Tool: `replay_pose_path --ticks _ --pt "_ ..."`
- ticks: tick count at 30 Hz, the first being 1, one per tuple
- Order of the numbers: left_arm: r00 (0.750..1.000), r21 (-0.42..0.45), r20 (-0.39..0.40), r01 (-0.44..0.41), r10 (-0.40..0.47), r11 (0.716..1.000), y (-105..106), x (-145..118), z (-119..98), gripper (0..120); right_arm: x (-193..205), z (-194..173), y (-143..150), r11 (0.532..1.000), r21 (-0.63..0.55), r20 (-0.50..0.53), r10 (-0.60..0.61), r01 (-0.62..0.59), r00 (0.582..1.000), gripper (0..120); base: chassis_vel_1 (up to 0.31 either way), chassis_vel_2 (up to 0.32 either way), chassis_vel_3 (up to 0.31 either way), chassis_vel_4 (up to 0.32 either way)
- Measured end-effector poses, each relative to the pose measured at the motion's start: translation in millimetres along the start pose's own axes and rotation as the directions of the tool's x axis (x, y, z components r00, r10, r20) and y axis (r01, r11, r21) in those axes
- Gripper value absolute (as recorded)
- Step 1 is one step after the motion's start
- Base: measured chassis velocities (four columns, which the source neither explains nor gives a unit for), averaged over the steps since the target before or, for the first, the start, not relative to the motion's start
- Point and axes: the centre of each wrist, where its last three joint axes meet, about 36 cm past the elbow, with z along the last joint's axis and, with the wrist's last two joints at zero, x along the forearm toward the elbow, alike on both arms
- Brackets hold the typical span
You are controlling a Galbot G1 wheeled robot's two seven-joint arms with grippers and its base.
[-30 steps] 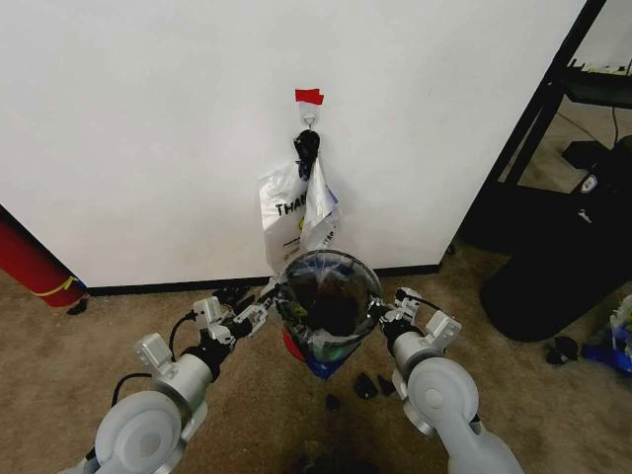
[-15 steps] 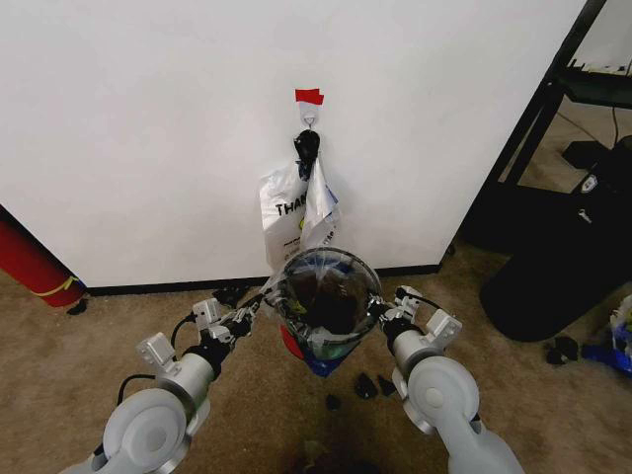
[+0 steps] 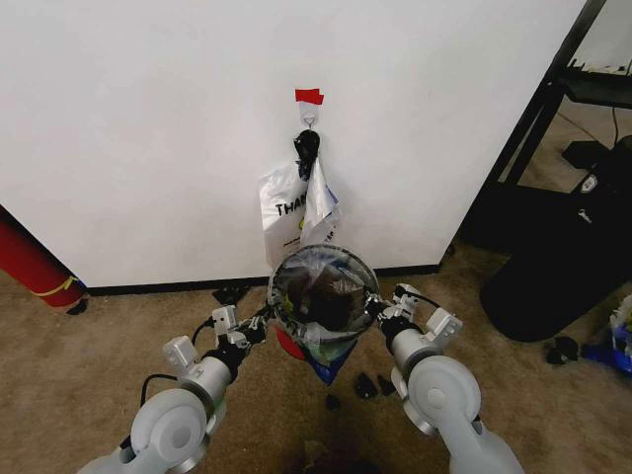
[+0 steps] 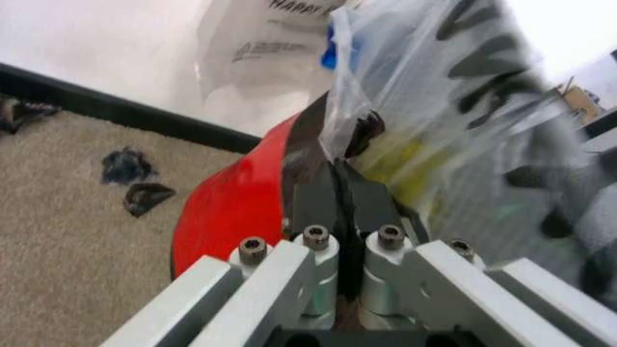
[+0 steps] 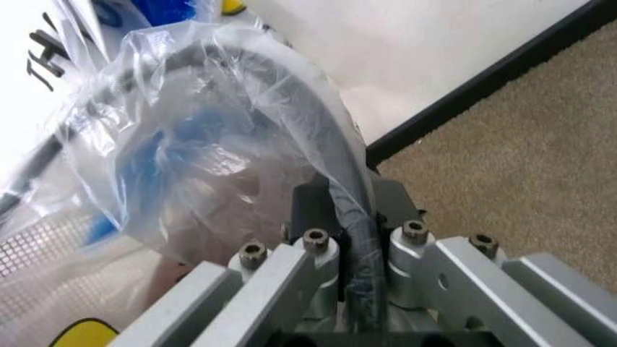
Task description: Pick up the garbage bag from the wall and place it over the trash bin.
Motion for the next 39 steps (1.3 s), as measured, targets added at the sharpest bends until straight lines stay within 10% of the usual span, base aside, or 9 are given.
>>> replay_pose_path --ticks 15,21,24,39 --pt "0.998 -0.058 0.051 0.026 -0.023 0.998 1.8 25.8 -39.3 38 -6.6 -0.9 -7.6 1.0 0.002 -0.002 0.025 -0.025 1.0 1 0.0 0.0 0.0 0.0" --pt "0.989 -0.224 0.147 0.054 -0.021 0.973 9.6 37.2 -35.7 63 -10.3 -3.9 -15.1 0.999 0.0 -0.004 0.049 -0.049 0.999 1 0.0 0.0 0.0 0.0" --pt "0.937 -0.345 0.349 0.135 -0.007 0.929 22.8 37.9 -27.8 77 -12.6 -0.8 -12.3 0.999 -0.003 -0.022 0.046 -0.047 0.999 1 0.0 0.0 0.0 0.0" --pt "0.773 -0.493 0.634 0.387 0.017 0.779 74.8 92.3 7.6 100 -27.2 27.2 5.3 0.999 0.048 -0.07 0.005 -0.002 0.998 1 0.0 0.0 0.0 0.0"
